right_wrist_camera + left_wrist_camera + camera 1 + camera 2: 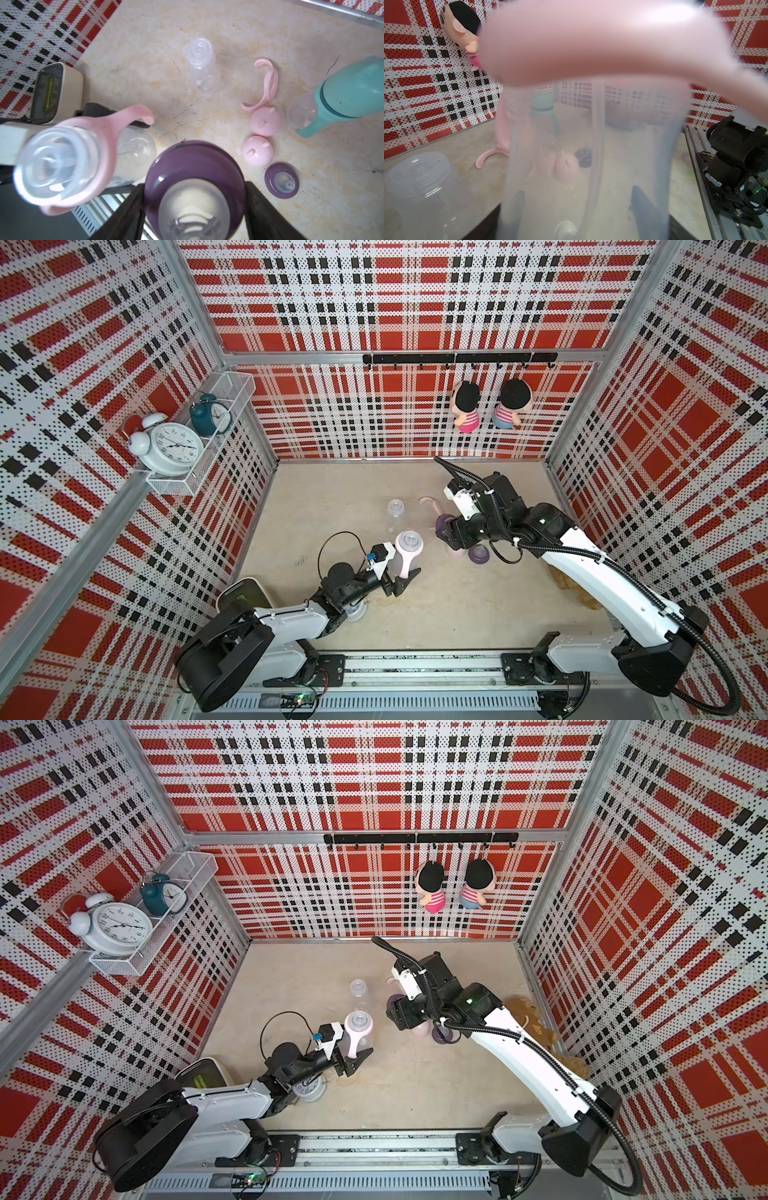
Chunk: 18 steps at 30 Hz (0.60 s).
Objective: Assemble the baby bottles
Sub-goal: Close the nipple on the baby bottle.
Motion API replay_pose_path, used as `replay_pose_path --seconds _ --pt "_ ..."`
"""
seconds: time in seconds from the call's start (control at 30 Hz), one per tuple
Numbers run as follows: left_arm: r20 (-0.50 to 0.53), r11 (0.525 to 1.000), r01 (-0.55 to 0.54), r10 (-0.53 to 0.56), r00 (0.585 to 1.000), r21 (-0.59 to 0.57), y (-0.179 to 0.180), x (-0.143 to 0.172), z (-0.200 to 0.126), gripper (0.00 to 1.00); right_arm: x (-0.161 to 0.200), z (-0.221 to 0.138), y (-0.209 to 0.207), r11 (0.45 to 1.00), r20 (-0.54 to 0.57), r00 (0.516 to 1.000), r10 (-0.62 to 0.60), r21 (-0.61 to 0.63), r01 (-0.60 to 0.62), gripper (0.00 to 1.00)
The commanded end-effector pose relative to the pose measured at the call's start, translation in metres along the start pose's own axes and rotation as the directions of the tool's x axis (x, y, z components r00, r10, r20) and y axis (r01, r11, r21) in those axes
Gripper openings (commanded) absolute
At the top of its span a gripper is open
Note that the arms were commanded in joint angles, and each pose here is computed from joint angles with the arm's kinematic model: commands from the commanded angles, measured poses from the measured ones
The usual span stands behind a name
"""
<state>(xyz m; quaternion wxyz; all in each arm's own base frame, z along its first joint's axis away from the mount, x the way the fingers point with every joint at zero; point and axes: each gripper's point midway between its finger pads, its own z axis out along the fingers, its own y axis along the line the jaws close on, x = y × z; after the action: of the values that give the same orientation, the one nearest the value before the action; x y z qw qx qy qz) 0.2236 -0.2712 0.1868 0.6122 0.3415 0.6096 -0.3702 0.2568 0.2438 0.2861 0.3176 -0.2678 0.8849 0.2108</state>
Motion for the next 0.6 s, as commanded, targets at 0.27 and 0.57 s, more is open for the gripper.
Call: replay_pose_path --seconds 0.27,0.57 --pt "0.032 0.997 -0.076 0.076 0.997 -0.007 -0.006 -0.003 0.014 0.00 -0.001 -0.023 0.047 0.980 -0.058 0.993 -0.099 -0.176 0.087 0.64" --pt "0.018 0.994 -0.106 0.106 0.994 -0.015 -0.008 0.001 0.020 0.00 0.010 -0.001 0.059 0.979 -0.170 0.976 -0.138 -0.171 0.108 0.65"
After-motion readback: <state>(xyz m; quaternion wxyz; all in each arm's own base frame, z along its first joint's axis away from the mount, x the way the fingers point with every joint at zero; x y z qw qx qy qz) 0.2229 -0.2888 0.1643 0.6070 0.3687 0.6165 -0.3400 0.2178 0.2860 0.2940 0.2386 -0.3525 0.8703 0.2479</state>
